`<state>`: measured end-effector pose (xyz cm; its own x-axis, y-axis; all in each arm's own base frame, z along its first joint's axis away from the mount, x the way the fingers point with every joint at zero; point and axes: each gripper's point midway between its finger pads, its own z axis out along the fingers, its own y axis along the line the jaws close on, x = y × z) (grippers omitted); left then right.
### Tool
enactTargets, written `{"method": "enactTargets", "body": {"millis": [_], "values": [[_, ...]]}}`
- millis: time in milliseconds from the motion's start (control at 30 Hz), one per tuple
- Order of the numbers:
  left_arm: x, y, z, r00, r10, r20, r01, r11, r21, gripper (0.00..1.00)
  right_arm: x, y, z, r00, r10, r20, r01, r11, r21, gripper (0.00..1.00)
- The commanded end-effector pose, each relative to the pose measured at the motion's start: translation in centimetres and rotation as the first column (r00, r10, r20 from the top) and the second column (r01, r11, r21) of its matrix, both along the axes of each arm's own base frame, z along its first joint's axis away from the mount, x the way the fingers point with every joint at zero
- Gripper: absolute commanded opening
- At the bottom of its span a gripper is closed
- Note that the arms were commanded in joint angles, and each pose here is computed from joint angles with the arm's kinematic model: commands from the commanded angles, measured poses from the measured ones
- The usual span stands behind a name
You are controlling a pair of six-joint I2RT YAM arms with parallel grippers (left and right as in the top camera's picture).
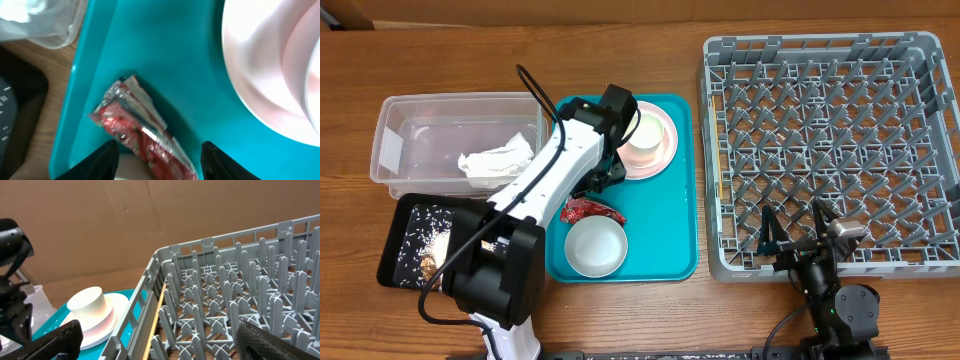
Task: Sort waste into correct bins and load items into the dishwasher
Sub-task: 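Carry the red wrapper into the clear bin and open the left gripper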
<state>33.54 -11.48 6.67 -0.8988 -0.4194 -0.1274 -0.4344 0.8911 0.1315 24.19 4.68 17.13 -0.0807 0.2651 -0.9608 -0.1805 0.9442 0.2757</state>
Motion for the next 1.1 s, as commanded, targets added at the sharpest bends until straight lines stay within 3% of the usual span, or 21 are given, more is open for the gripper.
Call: {"method": "enactTargets", "body": {"millis": [0, 133, 333, 500, 667, 900, 1067], "values": [[-1.1, -0.3, -2.0, 0.999, 0.008, -0.032, -0.009, 1.000, -0.029, 0.55, 0.0, -0.1, -0.2, 1.000, -0.003, 0.003, 0.003, 1.000, 0.002, 1.00], [-2.1, -1.5, -4.3, 0.998, 0.009, -0.056, -0.016, 0.993, -0.115, 0.55, 0.0, -0.1, -0.2, 1.000, -0.003, 0.003, 0.003, 1.000, 0.002, 1.00], [-3.1, -1.6, -6.7, 0.998, 0.008, -0.060, -0.017, 0.990, -0.142, 0.52, 0.0, -0.1, -0.2, 1.000, -0.004, 0.003, 0.004, 1.000, 0.002, 1.00], [-2.6, -1.6, -6.7, 0.999, 0.008, -0.038, -0.013, 0.990, -0.143, 0.35, 0.0, -0.1, -0.2, 1.000, -0.003, 0.003, 0.003, 1.000, 0.002, 1.00], [-2.1, -1.8, -6.6, 1.000, -0.016, -0.021, 0.012, 0.989, -0.146, 0.04, 0.0, -0.1, -0.2, 1.000, -0.003, 0.003, 0.003, 1.000, 0.002, 1.00], [0.2, -2.5, -4.3, 0.998, -0.043, 0.046, 0.050, 0.986, -0.159, 0.04, 0.0, -0.1, -0.2, 1.000, -0.003, 0.003, 0.003, 1.000, 0.002, 1.00], [3.3, -3.2, 0.1, 0.987, -0.082, 0.140, 0.103, 0.983, -0.154, 0.04, 0.0, -0.1, -0.2, 1.000, -0.003, 0.003, 0.003, 1.000, 0.002, 1.00]]}}
